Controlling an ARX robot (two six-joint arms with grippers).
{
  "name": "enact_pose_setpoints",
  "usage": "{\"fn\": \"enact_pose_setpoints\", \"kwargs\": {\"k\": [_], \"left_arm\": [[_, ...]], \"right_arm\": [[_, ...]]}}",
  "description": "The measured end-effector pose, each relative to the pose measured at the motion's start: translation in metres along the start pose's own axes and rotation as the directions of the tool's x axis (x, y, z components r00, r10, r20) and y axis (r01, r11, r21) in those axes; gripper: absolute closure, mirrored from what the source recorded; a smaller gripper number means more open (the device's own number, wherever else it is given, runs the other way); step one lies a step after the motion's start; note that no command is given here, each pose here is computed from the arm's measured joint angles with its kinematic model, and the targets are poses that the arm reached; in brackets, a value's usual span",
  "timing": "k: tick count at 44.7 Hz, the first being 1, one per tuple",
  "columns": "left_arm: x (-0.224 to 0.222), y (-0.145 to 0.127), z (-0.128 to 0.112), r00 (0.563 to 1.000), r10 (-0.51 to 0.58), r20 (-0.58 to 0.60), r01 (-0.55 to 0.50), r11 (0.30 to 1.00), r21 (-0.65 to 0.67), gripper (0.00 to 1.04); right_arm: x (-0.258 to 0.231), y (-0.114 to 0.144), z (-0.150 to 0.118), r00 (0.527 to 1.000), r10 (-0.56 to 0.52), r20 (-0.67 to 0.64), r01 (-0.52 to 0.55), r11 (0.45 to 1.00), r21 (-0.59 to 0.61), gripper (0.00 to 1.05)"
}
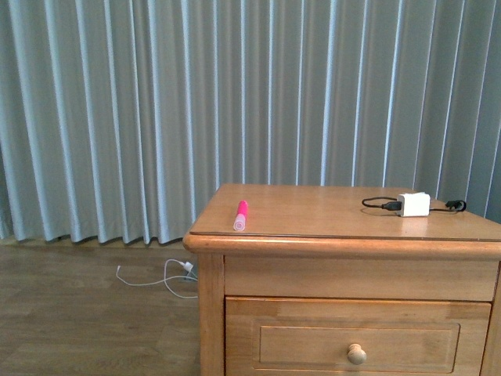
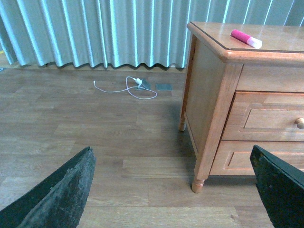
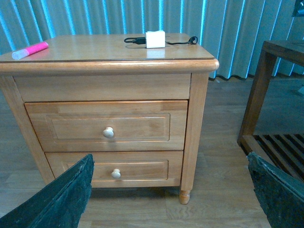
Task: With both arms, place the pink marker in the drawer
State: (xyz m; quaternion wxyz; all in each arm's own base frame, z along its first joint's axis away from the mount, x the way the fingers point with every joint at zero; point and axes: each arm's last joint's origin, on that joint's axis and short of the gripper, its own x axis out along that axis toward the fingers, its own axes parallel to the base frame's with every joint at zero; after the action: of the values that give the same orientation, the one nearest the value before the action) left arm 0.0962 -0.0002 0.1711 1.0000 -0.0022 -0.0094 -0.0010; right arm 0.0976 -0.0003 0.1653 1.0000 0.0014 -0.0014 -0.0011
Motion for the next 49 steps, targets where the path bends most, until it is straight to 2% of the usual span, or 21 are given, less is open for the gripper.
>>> {"fn": "enact_pose_setpoints", "kwargs": {"k": [11, 17, 23, 30, 49], "left_arm": [[0.0, 0.0, 0.0, 1.0, 0.0, 0.0, 0.0, 1.0, 0.0, 0.06], [0.0, 0.0, 0.0, 1.0, 0.0, 0.0, 0.0, 1.0, 0.0, 0.06], [0.0, 0.0, 0.0, 1.0, 0.0, 0.0, 0.0, 1.0, 0.0, 0.06], [0.0, 0.0, 0.0, 1.0, 0.0, 0.0, 0.0, 1.0, 0.0, 0.06], [0.0, 0.0, 0.0, 1.0, 0.0, 0.0, 0.0, 1.0, 0.0, 0.06]], "right_arm": [[0.0, 0.0, 0.0, 1.0, 0.0, 0.0, 0.0, 1.0, 0.0, 0.09], [0.005, 0.001, -0.001, 0.984, -0.018, -0.176, 0.022, 1.0, 0.018, 0.09], [0.021, 0.006, 0.006, 0.974, 0.016, -0.227, -0.008, 0.999, 0.037, 0.09], [0.065, 0.02, 0.012, 0.961, 0.047, -0.272, -0.036, 0.998, 0.045, 0.09], [0.182, 0.071, -0.016, 0.921, 0.065, -0.385, -0.066, 0.998, 0.011, 0.09]]}}
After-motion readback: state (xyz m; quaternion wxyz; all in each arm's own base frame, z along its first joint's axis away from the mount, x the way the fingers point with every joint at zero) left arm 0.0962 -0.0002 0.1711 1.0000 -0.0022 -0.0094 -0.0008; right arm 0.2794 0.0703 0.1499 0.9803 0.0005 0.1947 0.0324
